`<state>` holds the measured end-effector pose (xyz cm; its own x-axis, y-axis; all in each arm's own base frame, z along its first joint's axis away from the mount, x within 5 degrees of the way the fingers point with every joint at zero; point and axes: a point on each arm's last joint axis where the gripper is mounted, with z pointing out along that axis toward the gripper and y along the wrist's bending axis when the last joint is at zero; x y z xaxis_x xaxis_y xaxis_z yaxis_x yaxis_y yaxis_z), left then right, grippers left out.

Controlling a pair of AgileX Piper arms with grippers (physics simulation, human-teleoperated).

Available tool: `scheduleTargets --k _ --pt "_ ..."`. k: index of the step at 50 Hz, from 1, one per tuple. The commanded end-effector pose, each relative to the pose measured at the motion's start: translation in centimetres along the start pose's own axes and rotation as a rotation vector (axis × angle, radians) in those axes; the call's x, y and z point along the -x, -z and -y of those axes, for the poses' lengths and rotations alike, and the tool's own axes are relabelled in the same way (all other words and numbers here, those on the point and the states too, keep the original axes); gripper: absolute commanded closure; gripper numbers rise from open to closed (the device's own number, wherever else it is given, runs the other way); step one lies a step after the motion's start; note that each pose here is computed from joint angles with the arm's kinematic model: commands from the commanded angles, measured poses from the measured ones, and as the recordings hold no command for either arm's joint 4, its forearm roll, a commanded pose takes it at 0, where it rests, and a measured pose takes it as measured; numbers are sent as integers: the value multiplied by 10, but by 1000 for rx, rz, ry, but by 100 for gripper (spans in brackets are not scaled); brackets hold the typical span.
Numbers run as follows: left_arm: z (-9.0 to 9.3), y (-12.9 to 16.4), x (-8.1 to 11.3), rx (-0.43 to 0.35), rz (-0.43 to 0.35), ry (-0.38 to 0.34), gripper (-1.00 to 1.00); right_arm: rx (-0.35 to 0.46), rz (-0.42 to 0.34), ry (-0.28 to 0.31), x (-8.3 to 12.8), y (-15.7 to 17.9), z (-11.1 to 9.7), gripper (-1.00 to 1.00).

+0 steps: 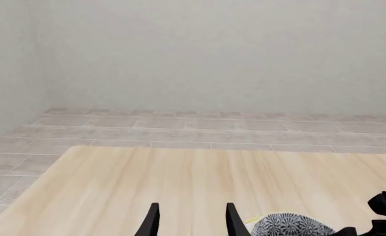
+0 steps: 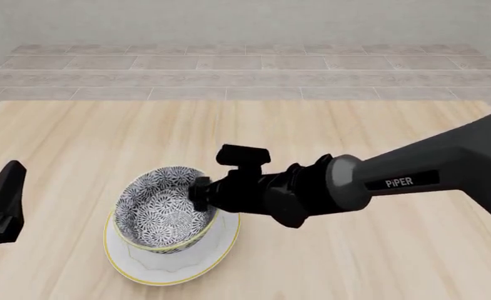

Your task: Put the bowl on the plate.

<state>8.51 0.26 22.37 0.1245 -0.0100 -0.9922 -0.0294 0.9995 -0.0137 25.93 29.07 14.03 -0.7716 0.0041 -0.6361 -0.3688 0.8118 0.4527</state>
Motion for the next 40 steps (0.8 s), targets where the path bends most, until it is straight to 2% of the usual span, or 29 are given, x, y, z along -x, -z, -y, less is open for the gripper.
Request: scheduleTargets --k 1,16,26,40 --pt "0 -1 0 -1 -2 -2 -100 -8 -15 -3 -5 0 1 -100" --pt "0 -4 -1 0 -6 -3 -100 -14 -14 32 8 15 -5 -100" --pt "0 -7 -2 -1 -12 -5 -100 -29 -10 82 26 34 -8 -100" --pt "0 -7 -2 -5 -18 -10 -100 -37 -4 119 38 52 -11 -100"
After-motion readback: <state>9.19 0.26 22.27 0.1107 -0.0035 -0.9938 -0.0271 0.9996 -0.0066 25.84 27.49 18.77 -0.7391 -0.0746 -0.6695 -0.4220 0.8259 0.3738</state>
